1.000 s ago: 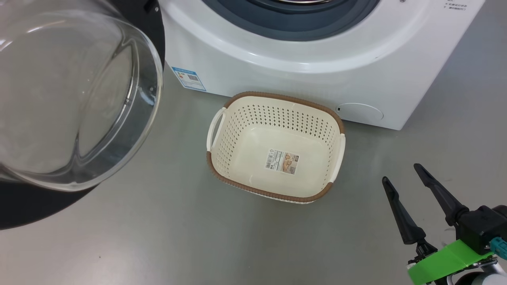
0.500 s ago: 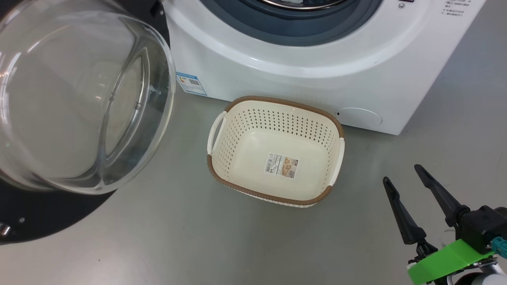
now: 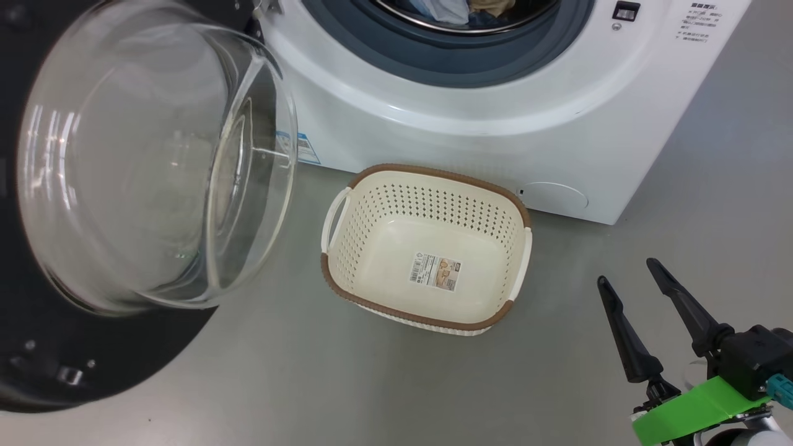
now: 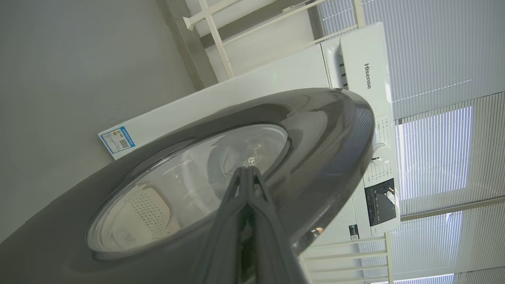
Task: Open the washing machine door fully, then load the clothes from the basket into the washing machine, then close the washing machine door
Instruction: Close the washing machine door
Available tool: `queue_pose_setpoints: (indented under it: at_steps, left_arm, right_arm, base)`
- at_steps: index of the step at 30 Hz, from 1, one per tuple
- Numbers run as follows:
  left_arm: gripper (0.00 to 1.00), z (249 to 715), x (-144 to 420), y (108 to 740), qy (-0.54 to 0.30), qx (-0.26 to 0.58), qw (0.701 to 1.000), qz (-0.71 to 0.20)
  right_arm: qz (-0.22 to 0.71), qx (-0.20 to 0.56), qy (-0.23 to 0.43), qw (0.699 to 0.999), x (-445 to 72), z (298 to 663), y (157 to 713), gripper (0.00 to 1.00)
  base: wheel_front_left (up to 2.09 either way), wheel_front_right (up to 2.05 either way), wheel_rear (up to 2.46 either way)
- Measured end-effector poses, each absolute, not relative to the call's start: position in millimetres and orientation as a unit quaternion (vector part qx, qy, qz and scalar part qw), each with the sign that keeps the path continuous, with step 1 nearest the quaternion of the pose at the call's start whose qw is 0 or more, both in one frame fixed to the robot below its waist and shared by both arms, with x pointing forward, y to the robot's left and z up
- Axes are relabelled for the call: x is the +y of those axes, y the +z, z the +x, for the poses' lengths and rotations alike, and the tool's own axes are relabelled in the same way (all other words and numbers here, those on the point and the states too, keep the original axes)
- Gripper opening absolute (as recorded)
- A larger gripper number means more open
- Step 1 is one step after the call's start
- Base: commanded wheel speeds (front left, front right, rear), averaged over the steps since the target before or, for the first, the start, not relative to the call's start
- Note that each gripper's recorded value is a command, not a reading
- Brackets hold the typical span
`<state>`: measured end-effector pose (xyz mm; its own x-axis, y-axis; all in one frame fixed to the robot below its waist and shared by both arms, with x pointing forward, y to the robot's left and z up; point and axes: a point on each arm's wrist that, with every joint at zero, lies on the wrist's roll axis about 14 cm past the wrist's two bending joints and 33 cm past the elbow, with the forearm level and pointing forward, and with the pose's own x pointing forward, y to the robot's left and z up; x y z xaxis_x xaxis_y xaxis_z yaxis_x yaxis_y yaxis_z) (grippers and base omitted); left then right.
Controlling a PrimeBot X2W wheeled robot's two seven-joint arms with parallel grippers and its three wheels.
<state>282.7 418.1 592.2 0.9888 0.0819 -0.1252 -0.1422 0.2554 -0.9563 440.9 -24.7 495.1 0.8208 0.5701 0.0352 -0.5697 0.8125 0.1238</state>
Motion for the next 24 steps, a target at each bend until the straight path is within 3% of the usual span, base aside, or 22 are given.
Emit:
queue_pose_setpoints:
  at_steps: [12, 24]
  left_arm:
    - [0.00, 304, 354, 595, -0.036, 0.081, 0.795, -0.601]
    - [0.00, 326, 289, 593, -0.136, 0.126, 0.770, -0.610]
  right_arm:
    - [0.072, -0.012, 0.264, 0.962, -44, 436, 501, 1.00]
    - [0.075, -0.024, 0.224, 0.971, -69, 427, 508, 1.00]
  base:
    - [0.00, 0.00, 0.00]
    - [0.00, 0.00, 0.00]
